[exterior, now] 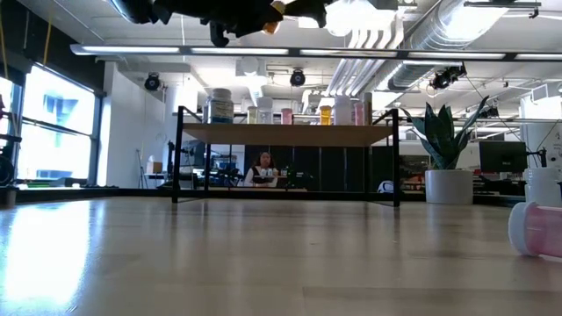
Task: Pick and place medicine bottles onto shelf by color
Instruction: Put the orange pill bottle on the shelf, then put the purple pill bottle on the shelf
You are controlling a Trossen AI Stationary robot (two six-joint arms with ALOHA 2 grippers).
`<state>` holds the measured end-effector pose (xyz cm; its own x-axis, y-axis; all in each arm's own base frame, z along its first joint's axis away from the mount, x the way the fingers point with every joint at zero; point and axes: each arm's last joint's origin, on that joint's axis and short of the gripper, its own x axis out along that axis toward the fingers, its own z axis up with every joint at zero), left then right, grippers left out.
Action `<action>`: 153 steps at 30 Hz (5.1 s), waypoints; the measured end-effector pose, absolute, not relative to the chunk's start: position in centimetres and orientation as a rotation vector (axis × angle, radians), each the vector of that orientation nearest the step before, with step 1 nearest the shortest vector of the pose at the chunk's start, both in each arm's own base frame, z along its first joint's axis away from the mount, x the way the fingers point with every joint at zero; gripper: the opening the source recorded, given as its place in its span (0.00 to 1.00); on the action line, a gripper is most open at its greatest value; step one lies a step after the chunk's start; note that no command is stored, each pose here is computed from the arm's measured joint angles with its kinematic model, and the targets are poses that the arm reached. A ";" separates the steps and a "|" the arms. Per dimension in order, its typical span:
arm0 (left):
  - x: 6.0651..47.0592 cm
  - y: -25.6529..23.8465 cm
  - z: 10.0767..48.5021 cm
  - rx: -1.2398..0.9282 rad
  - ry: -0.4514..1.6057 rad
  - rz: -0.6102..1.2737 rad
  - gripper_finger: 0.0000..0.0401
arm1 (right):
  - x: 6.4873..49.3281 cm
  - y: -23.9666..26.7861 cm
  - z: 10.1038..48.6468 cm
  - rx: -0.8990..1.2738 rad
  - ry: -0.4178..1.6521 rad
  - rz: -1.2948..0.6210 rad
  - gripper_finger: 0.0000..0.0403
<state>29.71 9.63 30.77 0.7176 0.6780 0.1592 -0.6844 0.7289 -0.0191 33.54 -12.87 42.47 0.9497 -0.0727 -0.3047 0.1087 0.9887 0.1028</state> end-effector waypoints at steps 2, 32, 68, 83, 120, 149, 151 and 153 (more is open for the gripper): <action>29.7 9.6 30.8 0.042 -0.161 0.754 0.24 | 33.8 -13.0 42.2 0.137 0.310 -0.096 0.54; 29.7 9.6 30.8 0.151 -0.123 0.762 0.24 | 34.1 -13.1 41.6 0.215 0.336 -0.098 0.28; 27.1 9.7 31.0 0.104 0.084 0.848 0.53 | 32.9 -15.4 40.7 0.192 0.430 -0.351 0.28; 23.5 11.3 32.7 0.095 0.130 0.720 0.53 | 35.2 -16.8 35.9 0.288 0.620 -0.460 0.28; 21.9 13.7 32.9 0.085 0.126 0.667 0.53 | 37.2 -16.8 30.8 0.304 0.845 -0.573 0.28; 21.9 13.7 32.6 0.086 0.156 0.655 0.53 | 36.2 -15.7 32.9 0.336 0.789 -0.604 0.40; 22.0 13.7 32.5 0.104 0.175 0.637 0.53 | 35.9 -15.6 33.4 0.345 0.773 -0.611 0.40; 22.0 13.6 32.4 0.120 0.189 0.628 0.53 | 35.7 -15.4 33.7 0.360 0.765 -0.609 0.40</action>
<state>21.97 13.63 32.39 0.7927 0.5935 -0.1394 -0.5715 0.8030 0.1688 35.69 -15.42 33.72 0.5640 -0.3786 -0.7339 0.6300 0.7718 0.0860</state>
